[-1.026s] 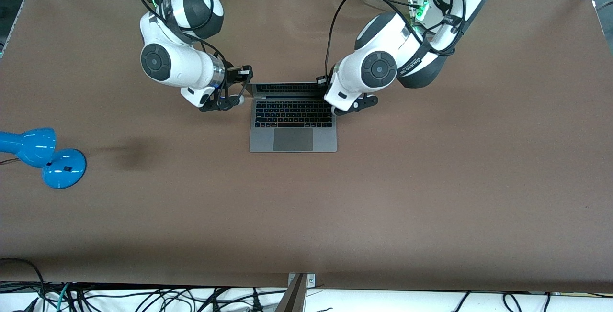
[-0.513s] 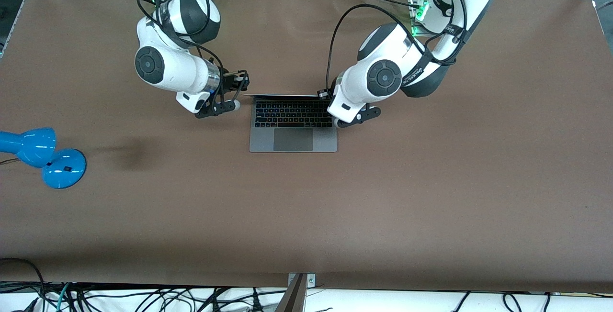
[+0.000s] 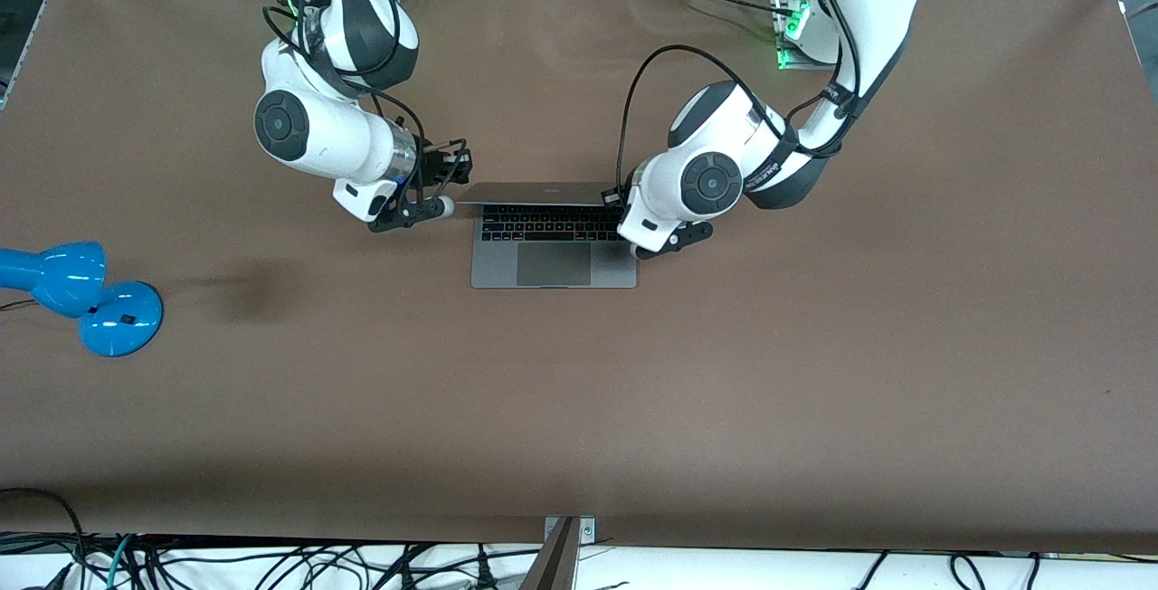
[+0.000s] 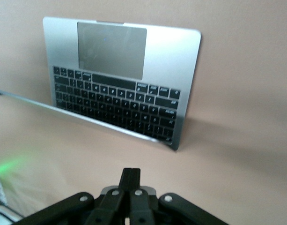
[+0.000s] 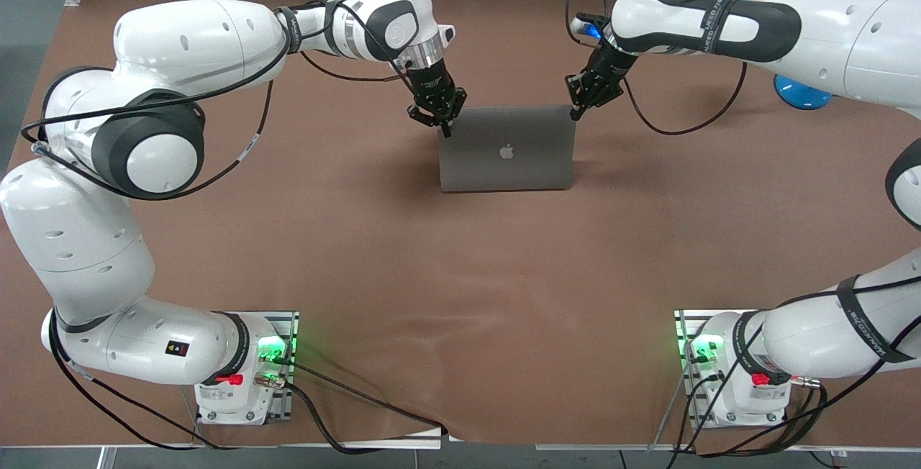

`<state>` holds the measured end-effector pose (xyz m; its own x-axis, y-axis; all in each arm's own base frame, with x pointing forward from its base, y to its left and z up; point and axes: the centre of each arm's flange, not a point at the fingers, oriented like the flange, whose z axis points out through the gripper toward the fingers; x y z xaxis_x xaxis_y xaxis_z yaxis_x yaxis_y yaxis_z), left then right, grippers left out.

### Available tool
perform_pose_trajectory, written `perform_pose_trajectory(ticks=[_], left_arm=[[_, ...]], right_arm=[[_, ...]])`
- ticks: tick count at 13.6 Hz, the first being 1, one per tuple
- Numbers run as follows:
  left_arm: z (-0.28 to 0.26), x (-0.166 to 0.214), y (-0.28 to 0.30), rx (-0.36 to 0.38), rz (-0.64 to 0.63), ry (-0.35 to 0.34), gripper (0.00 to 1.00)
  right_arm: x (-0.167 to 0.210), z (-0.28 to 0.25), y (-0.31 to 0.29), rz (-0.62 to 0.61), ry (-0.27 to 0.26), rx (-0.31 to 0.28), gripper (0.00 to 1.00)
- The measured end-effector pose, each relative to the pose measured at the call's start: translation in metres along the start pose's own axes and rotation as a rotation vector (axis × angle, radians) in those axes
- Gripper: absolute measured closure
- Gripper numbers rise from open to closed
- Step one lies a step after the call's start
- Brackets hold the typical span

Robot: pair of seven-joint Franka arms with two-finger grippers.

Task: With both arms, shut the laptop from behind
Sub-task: 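Push the screen forward with both grippers, tilting it toward the keyboard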

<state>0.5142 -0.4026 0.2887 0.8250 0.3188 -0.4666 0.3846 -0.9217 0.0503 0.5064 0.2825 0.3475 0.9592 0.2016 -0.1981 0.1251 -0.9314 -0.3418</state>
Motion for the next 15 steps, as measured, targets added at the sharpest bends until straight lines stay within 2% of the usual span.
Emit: perform_pose_trajectory(ticks=[5, 11, 15], left_arm=[[-0.001, 0.01, -0.001, -0.002, -0.004, 0.015, 0.99], [0.004, 0.023, 0.003, -0.008, -0.005, 0.018, 0.99], [0.007, 0.032, 0.002, -0.021, -0.014, 0.024, 0.99]], right_arm=[[0.022, 0.017, 0.016, -0.047, 0.025, -0.004, 0.99], [0.051, 0.016, 0.016, -0.061, 0.046, 0.025, 0.99], [0.071, 0.029, 0.019, -0.057, 0.084, 0.039, 0.99]])
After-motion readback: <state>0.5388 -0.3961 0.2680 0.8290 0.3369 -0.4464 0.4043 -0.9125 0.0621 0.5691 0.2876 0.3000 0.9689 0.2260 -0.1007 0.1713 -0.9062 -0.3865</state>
